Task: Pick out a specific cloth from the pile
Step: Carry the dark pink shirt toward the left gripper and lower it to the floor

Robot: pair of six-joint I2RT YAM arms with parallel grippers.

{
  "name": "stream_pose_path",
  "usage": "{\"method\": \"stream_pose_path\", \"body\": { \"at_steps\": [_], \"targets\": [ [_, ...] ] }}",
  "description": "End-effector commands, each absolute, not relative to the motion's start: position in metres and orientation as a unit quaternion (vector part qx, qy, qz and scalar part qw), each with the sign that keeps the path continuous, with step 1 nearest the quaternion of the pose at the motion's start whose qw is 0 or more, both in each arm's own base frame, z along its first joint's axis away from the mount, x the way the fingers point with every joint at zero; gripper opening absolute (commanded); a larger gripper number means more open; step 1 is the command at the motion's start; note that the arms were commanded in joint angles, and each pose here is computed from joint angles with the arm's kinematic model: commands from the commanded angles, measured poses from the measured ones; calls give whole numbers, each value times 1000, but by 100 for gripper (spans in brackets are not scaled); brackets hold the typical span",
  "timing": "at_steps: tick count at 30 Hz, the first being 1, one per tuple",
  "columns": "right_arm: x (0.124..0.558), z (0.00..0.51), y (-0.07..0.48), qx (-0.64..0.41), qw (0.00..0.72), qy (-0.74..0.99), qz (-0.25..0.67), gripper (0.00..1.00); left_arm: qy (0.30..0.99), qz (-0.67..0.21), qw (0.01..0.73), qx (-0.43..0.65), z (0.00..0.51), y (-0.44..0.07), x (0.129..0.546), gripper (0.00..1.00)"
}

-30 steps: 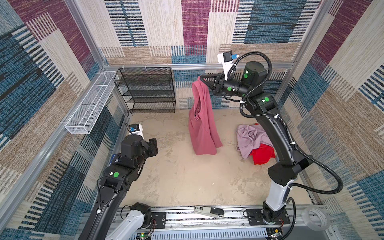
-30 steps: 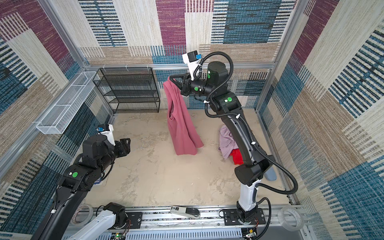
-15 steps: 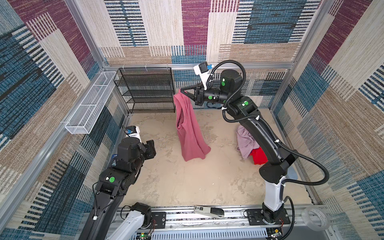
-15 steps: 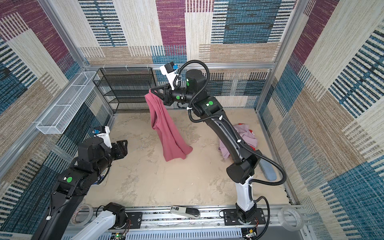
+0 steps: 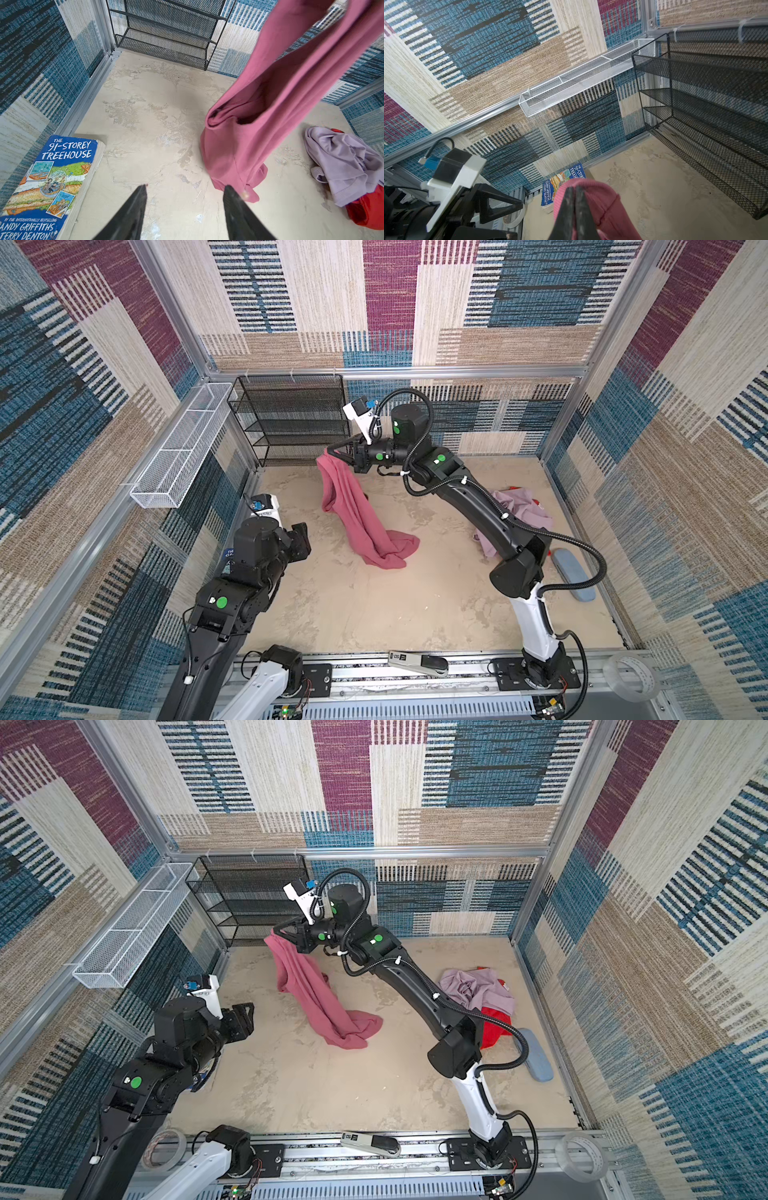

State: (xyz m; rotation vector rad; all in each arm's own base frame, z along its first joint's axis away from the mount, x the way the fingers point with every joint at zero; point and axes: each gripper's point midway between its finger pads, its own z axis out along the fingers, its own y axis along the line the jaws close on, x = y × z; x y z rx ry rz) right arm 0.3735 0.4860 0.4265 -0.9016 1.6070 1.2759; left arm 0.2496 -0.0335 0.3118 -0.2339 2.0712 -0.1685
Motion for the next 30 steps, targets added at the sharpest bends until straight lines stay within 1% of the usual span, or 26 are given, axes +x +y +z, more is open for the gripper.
{"method": "stream_pose_path", "body": {
  "at_steps": [1, 7, 11, 14, 21, 22, 23, 25, 29, 30],
  "targets": [
    [373, 428, 501, -361, 438, 628, 532, 0, 863, -56, 496, -81, 310, -31, 243, 62],
    [384, 379, 534, -354, 419, 647, 529, 0, 865, -49, 494, -73, 311, -28, 235, 63],
    [384, 346, 557, -349, 394, 653, 544, 0, 872, -38, 483, -67, 308, -25, 230, 63],
    [386, 314, 572, -346, 380, 664, 543, 2, 876, -30, 477, -65, 304, -23, 228, 63],
    [397, 259, 587, -332, 355, 690, 537, 4, 878, -40, 471, -71, 303, -26, 228, 63],
    [398, 253, 587, -330, 354, 694, 533, 7, 879, -43, 470, -72, 303, -27, 228, 63],
    [400, 246, 587, -330, 352, 698, 529, 13, 879, -48, 468, -75, 302, -28, 228, 62],
    [401, 240, 587, -329, 349, 705, 523, 20, 881, -51, 464, -78, 299, -29, 229, 63],
    [399, 232, 580, -333, 348, 715, 507, 32, 889, -54, 449, -73, 292, -34, 234, 61],
    [397, 232, 577, -332, 351, 715, 505, 39, 890, -56, 446, -72, 290, -35, 235, 61]
  ]
}}
